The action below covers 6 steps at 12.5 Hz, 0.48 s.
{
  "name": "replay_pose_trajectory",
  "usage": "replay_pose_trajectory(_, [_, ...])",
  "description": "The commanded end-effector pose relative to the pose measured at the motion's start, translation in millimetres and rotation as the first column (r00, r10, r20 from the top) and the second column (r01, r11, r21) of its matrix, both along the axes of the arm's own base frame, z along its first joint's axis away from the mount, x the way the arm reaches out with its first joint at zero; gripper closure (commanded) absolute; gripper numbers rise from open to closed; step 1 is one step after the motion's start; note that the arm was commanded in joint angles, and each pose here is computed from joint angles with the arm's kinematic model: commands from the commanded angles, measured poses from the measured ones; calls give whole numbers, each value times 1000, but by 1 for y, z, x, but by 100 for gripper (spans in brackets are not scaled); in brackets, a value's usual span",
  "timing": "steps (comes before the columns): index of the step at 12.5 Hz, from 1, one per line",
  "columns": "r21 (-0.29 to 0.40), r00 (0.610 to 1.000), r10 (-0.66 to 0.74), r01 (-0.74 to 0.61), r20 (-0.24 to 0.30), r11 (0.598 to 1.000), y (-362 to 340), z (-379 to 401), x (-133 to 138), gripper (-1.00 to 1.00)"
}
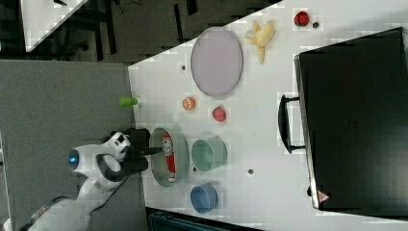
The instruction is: Pick ketchup from strainer and place it on the table
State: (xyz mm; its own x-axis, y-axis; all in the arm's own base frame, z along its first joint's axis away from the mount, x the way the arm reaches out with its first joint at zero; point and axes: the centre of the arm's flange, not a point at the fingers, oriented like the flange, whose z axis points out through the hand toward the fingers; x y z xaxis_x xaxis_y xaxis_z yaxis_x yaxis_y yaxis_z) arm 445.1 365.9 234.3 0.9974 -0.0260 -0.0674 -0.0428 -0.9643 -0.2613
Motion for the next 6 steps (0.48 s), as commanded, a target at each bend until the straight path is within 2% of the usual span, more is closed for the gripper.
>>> replay_pose_trajectory(1, [4, 997, -53, 53, -50, 999, -1, -23, -12, -100])
replay_pose_trajectory(5, [30, 996, -68, 70, -58, 997, -2, -56, -12, -100])
replay_pose_trajectory(6, [24, 997, -60, 62, -52, 998, -3, -63, -13, -92])
